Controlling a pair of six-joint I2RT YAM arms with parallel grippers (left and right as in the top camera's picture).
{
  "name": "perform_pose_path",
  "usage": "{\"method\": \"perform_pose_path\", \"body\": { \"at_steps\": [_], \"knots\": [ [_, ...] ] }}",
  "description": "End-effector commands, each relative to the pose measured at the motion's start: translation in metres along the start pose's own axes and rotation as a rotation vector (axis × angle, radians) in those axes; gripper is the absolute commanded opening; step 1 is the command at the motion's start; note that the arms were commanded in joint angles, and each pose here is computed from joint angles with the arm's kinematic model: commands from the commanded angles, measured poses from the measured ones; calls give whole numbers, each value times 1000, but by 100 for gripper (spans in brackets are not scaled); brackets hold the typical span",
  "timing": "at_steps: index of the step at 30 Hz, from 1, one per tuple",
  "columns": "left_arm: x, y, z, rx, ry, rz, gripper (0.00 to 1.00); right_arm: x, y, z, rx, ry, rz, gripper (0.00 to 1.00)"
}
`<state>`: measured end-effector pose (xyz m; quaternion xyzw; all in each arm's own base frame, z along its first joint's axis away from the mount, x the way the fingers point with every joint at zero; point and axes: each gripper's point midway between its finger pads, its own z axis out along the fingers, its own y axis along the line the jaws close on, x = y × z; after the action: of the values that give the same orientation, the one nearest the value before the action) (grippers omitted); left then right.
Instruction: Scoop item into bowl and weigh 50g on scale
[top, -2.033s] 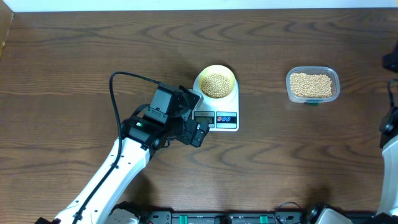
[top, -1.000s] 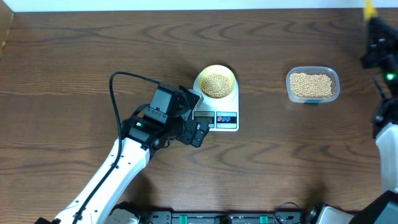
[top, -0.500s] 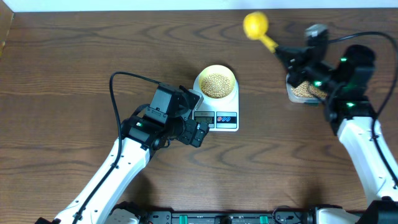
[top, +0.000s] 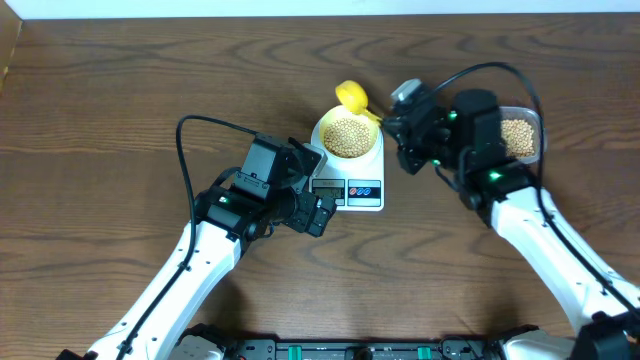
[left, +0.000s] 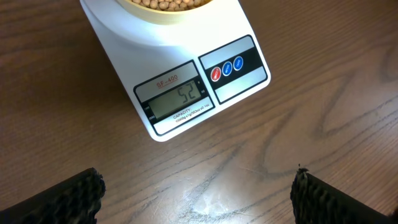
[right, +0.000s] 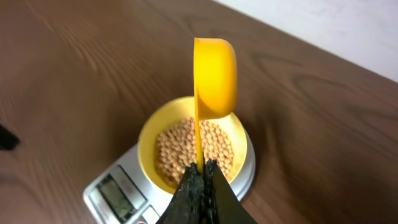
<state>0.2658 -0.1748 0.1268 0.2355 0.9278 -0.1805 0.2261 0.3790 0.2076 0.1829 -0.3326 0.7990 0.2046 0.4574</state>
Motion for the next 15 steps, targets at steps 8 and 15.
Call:
{"method": "perform_pose_path", "body": {
  "at_steps": [8, 15],
  "knots": [
    [-4, -2, -1, 9, -5, 12, 98, 31, -2, 24, 66, 119, -44, 1],
    [-4, -2, -1, 9, -5, 12, 98, 42, 8, 27, 41, 167, -67, 1]
  ]
}}
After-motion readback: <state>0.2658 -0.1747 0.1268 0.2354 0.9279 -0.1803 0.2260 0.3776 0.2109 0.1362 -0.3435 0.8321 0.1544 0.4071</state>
